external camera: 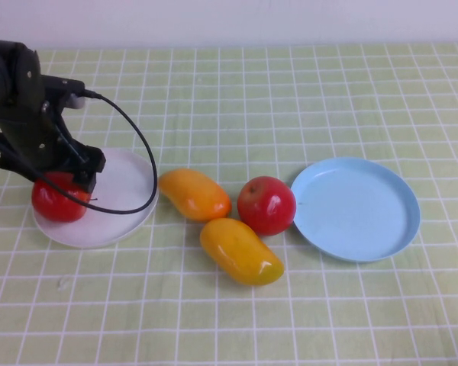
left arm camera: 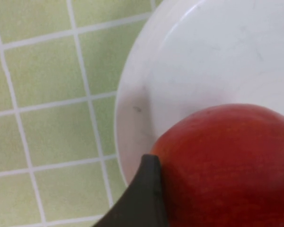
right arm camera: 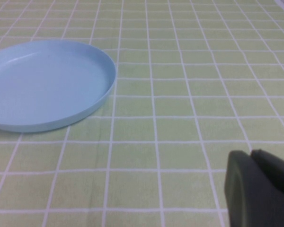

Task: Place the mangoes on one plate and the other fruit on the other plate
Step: Put one type of fruit in the left plate

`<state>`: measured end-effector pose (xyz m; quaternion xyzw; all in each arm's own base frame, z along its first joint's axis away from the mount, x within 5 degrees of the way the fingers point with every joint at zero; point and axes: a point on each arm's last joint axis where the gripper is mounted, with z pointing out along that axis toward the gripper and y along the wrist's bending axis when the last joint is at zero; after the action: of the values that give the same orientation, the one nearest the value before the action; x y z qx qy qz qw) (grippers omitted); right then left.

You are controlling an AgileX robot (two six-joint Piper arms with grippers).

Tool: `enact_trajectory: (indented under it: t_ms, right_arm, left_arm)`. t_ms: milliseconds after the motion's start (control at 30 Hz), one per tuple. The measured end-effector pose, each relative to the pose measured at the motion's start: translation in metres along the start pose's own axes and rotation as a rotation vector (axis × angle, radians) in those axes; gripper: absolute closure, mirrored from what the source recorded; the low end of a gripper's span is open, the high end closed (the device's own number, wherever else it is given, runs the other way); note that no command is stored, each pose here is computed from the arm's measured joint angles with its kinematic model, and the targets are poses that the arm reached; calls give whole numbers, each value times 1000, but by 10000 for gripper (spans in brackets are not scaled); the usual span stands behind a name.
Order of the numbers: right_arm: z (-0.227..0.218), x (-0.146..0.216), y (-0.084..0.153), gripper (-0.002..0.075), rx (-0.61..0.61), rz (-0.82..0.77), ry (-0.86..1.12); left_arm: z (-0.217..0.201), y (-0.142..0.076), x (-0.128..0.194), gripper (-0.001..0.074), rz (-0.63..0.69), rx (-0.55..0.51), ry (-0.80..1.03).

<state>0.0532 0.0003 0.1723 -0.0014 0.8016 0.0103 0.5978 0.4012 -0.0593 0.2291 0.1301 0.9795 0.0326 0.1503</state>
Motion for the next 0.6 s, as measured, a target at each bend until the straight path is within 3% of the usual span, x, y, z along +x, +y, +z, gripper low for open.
enact_trajectory:
  t_ms: [333, 600]
  right_arm:
    - [0, 0, 0, 743, 0, 0, 0]
    - [0, 0, 0, 742, 0, 0, 0]
  left_arm:
    - [-38, -5, 0, 66, -1, 14, -84]
    - [-41, -5, 1, 66, -4, 17, -89]
